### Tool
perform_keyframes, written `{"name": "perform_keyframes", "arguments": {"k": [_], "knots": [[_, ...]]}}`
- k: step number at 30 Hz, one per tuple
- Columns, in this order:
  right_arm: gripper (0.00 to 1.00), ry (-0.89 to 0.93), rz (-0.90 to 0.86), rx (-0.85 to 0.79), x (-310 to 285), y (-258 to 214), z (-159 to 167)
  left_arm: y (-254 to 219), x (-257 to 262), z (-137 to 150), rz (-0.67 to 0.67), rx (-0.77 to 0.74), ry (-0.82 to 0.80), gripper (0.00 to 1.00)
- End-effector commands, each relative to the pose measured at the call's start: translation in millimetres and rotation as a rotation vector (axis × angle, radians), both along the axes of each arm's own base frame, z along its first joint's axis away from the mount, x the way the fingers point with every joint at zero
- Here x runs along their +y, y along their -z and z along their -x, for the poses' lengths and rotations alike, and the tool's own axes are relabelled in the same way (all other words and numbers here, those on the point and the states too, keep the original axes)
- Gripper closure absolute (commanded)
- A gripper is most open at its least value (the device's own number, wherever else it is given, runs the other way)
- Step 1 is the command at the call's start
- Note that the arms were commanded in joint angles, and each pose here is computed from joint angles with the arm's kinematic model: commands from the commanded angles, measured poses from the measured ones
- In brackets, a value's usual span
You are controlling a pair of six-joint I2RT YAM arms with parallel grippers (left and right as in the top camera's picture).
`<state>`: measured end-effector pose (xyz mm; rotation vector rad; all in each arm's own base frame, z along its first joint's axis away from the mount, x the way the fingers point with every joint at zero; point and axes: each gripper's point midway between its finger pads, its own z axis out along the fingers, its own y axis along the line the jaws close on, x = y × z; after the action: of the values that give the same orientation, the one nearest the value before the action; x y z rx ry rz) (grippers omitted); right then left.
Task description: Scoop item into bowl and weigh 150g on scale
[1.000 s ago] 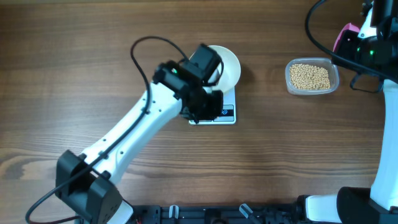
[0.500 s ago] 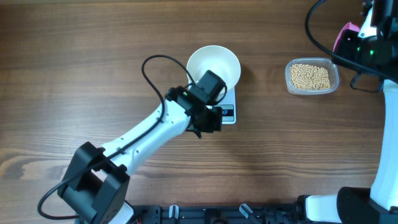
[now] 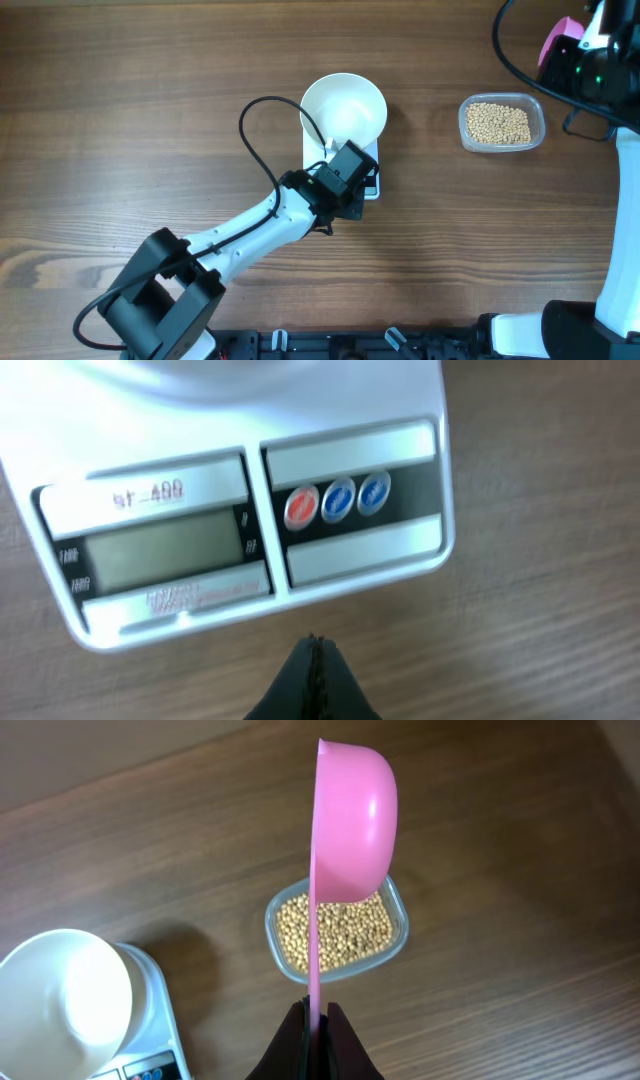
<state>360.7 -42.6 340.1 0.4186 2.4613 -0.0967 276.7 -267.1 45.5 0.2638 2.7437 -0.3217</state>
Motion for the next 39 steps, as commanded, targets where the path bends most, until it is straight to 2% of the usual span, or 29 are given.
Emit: {"name": "perform_keyframes", "arguments": {"k": [1, 9, 17, 24, 39], "knots": [[0.96, -0.001, 0.026, -0.004, -4.1, -0.9, -2.0, 0.1, -0.7, -8.4, 0.008, -0.05, -0.02, 0.96], [0.96, -0.159, 0.006, 0.017, 14.4, 2.9, -3.0, -4.6, -9.6, -17.2, 0.047, -0.088, -0.021, 0.96], [0.96, -0.165, -0.011, 0.081, 15.8, 21.4, -8.1, 15.2, -9.2, -17.7, 0.019, -0.062, -0.022, 0.96], [0.95, -0.164, -0.013, 0.094, 15.6, 26.8, -12.2, 12.6, 5.3, -39.5, -0.019, -0.137, -0.088, 0.96], [0.96, -0.164, -0.012, 0.091, 15.5, 26.4, -12.9, 27.8, 3.9, -38.1, -0.016, -0.097, -0.081, 0.96]]}}
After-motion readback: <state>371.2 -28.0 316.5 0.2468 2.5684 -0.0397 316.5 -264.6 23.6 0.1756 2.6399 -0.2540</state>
